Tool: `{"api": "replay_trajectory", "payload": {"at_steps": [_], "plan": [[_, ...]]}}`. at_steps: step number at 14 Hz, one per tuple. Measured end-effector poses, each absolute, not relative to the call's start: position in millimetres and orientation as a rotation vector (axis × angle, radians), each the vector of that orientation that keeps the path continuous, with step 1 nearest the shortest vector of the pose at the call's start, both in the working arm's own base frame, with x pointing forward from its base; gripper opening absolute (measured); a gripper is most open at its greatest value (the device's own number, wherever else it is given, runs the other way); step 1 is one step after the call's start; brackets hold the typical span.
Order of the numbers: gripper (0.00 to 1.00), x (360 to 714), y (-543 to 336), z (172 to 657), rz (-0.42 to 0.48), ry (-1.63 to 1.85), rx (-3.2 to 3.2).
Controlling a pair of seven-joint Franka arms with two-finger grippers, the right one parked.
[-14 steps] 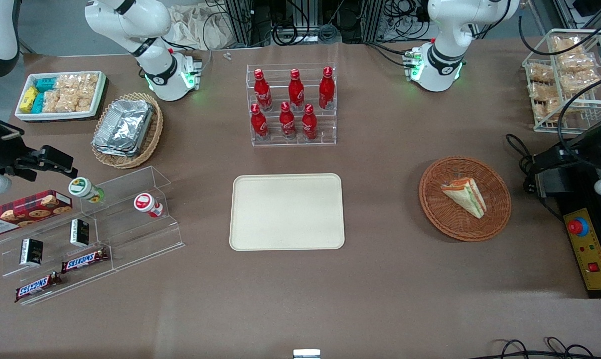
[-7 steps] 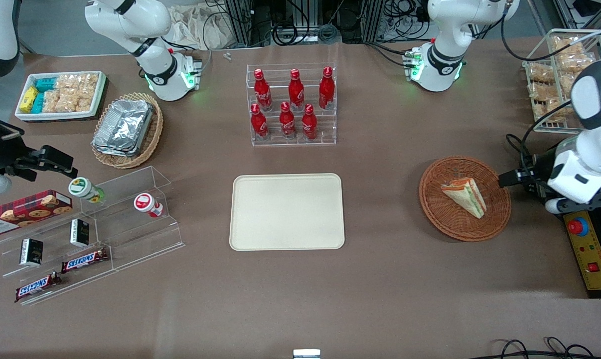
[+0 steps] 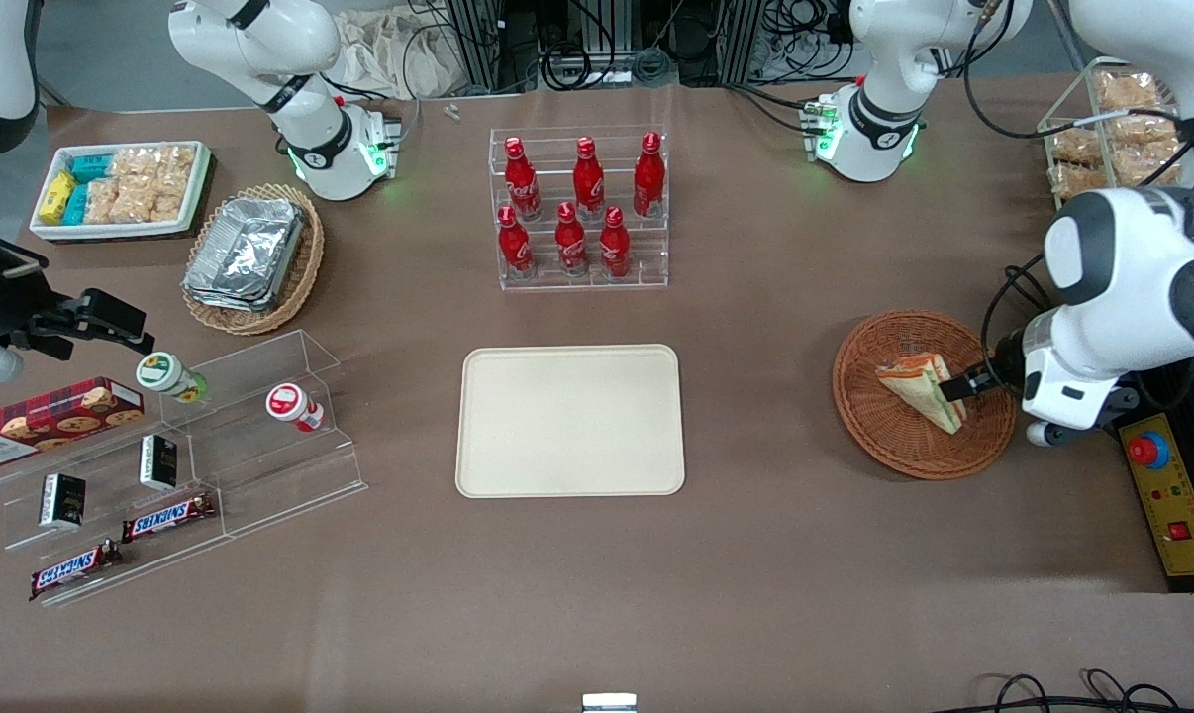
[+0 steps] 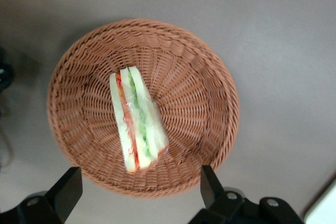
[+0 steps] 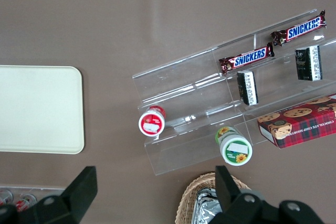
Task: Place sandwich from basket to tray
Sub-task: 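Lower the left gripper and close it on the wrapped sandwich, then lift the sandwich out of the basket with the left gripper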
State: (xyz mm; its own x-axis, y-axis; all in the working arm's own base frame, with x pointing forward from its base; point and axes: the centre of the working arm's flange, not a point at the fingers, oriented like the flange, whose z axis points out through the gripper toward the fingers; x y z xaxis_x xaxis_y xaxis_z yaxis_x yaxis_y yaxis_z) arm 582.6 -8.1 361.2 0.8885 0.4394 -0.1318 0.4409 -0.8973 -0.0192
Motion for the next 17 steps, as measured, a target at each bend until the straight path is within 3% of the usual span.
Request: {"api": "replay_trajectory", "payload": {"at_steps": [4, 17], "plan": [[1.0, 564, -5, 307, -0.149, 0.871, 3.007], [1.0, 551, -2, 254, -0.289, 1.084, 2.935]]}}
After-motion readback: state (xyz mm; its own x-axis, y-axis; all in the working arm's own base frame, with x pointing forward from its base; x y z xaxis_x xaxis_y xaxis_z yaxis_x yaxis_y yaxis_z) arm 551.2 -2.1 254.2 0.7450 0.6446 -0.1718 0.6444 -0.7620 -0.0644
